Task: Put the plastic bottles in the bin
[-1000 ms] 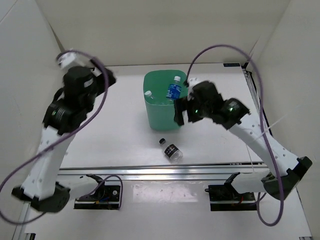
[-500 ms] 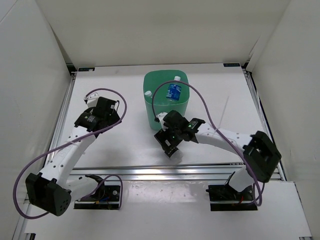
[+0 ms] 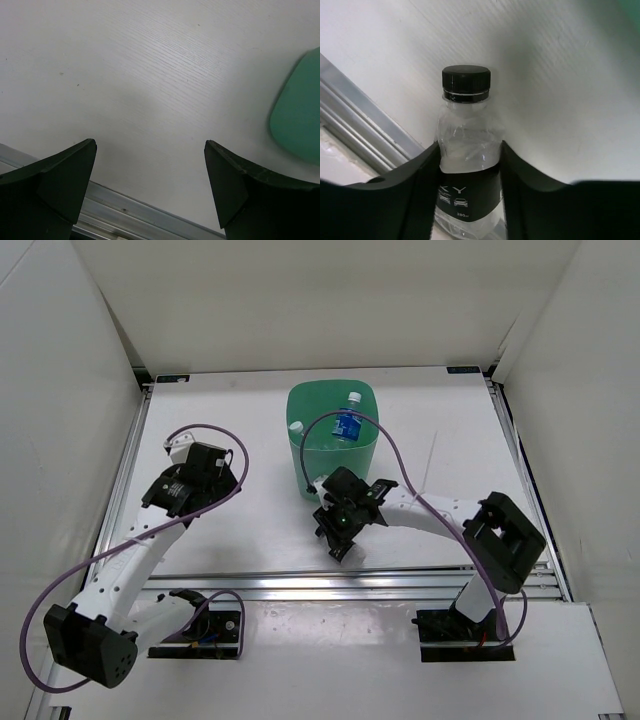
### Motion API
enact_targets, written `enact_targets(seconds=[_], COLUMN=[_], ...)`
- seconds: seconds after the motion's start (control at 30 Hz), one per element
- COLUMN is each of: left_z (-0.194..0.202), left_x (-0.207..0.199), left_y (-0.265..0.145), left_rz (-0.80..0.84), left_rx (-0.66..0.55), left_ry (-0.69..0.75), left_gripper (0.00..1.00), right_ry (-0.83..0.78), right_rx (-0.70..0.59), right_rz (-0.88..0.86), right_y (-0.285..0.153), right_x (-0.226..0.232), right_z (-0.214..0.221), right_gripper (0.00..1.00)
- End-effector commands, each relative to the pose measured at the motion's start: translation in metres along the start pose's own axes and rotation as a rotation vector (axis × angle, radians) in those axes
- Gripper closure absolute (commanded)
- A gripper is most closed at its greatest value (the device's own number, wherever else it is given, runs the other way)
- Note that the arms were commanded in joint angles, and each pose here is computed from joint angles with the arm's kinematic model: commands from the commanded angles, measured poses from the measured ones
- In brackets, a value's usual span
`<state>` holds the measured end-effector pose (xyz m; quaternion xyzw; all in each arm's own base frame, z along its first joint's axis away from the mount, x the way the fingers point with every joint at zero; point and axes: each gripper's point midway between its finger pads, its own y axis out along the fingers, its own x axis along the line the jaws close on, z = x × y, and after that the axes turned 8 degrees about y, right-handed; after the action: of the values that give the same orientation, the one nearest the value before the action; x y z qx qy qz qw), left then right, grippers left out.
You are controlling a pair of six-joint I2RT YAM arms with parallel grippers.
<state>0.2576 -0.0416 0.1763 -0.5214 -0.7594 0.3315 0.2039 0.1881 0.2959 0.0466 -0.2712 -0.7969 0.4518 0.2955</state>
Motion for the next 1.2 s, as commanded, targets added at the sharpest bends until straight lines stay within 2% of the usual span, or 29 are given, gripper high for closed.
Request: enact_targets(seconds=[0.0, 0.13, 0.3, 0.33, 0.47, 0.57, 0.6, 0.63, 0.7, 0.8, 1.0, 1.07, 1.17], left_z=[-0.004, -0.007, -0.011, -0.008, -0.013, -0.015, -0.015, -0.015, -0.019, -0.018, -0.015, -0.016, -0.015], left_x=[0.0, 0.0, 0.0, 0.002, 0.002, 0.0, 0.0, 0.0, -0.001, 0.002, 0.009, 0.01, 0.015], left_y=[-0.003, -0.002, -0.004, -0.002, -0.004, -0.004, -0.004, -0.004, -0.006, -0.006, -0.01, -0.01, -0.01], left_rz=[0.014, 0.011, 0.011, 0.007, 0.004, 0.005, 0.005, 0.005, 0.011, -0.002, -0.011, -0.019, -0.05], left_rx=[-0.022, -0.038, -0.057, -0.051, -0.063, -0.065, -0.065, -0.065, -0.072, -0.07, -0.074, -0.08, -0.081], left_ry=[-0.016, -0.022, -0.031, -0.026, -0.032, -0.032, -0.032, -0.032, -0.037, -0.033, -0.032, -0.043, -0.06], left_gripper=[0.0, 0.0, 0.0, 0.0, 0.0, 0.0, 0.0, 0.0, 0.0, 0.0, 0.0, 0.0, 0.0], right_ry=[0.023, 0.018, 0.0, 0.008, -0.05, -0.099, -0.056, 0.016, 0.077, 0.124, 0.276, 0.356, 0.508], right_rx=[0.033, -0.085, -0.387, -0.509, -0.729, -0.789, -0.813, -0.781, -0.748, -0.741, -0.859, -0.837, -0.654], right_rz=[-0.028, -0.042, 0.0, 0.021, 0.129, 0.228, 0.256, 0.252, 0.223, 0.187, 0.288, 0.32, 0.303], right_y=[-0.017, -0.075, -0.185, -0.227, -0.288, -0.291, -0.296, -0.275, -0.268, -0.263, -0.334, -0.338, -0.314], right_x=[0.009, 0.031, 0.054, 0.058, 0.045, 0.017, -0.003, -0.016, -0.034, -0.037, -0.05, -0.068, -0.092], right_z=[0.003, -0.033, -0.115, -0.146, -0.223, -0.265, -0.272, -0.276, -0.279, -0.278, -0.251, -0.234, -0.185], right_gripper=[0.57, 0.61, 0.61, 0.61, 0.61, 0.6, 0.56, 0.54, 0.44, 0.0, 0.0, 0.0, 0.0])
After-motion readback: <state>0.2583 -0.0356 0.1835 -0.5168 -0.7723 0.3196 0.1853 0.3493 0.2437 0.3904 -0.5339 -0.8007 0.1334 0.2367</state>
